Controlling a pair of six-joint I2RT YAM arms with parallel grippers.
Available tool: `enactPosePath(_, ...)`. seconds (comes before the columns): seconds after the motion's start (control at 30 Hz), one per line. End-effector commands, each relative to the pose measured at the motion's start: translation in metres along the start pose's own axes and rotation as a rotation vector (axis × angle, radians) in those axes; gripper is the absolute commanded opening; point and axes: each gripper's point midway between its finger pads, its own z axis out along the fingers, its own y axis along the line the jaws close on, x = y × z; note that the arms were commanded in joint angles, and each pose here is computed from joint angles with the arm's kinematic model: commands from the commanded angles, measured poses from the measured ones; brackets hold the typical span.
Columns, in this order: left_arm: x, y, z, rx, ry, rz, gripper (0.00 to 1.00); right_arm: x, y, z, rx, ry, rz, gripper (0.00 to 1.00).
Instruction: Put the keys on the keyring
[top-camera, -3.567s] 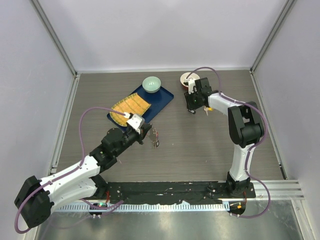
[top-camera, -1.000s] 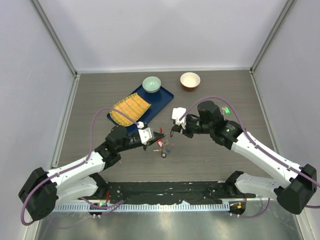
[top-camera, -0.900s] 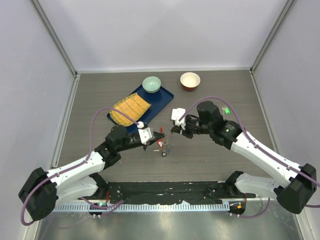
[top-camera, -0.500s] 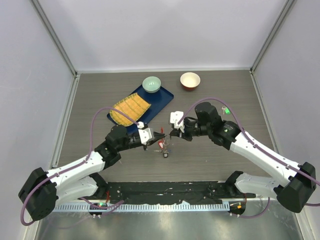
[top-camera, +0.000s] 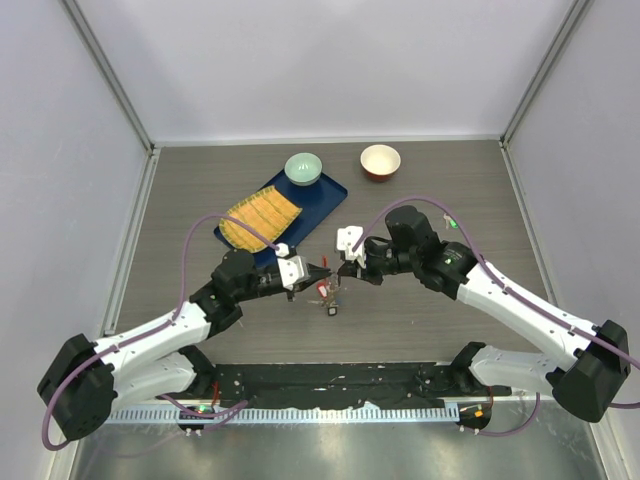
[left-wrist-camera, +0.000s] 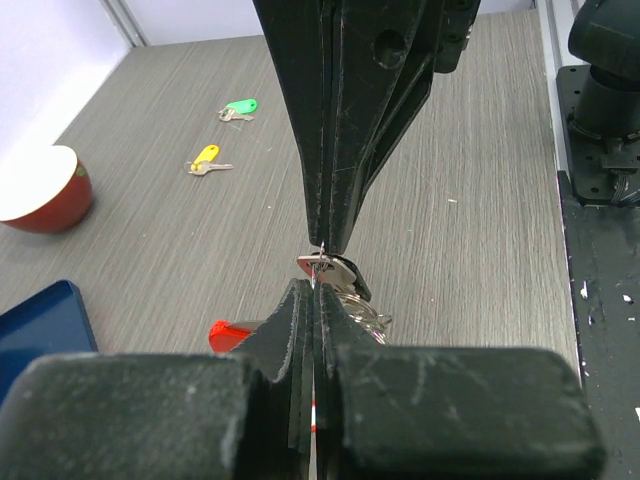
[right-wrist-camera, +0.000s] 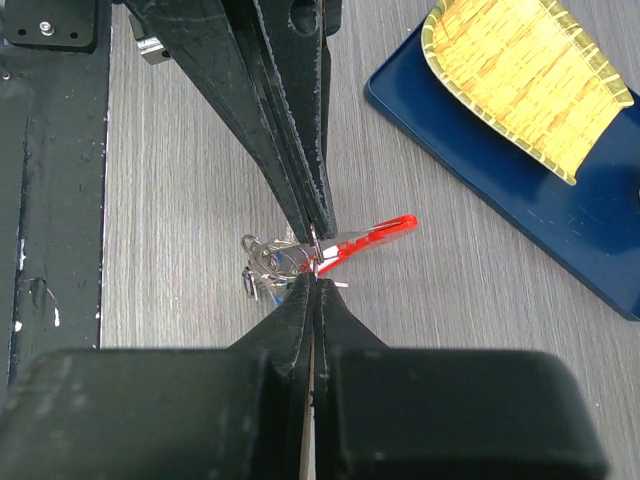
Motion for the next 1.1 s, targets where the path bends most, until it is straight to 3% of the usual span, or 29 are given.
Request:
enactPosePath(0.0,-0.033,0.009,0.005,0.005,-0.087,0.065,0.0,-0.019,-0.004,-0.002,0.002,-0.05,-0.049,0.01)
enactPosePath(0.5,-0.028,0.013,0.005,-0.019,-0.062,0.057,0.0,-0.019,-0.01,-0.017,0.065,-0.015,-0.08,0.01)
enactPosePath(1.07,-0.031,0.006,0.008,0.027,-0.071,0.054,0.0,-0.027,-0.004,-0.01,0.02,-0.061,-0.078,0.01)
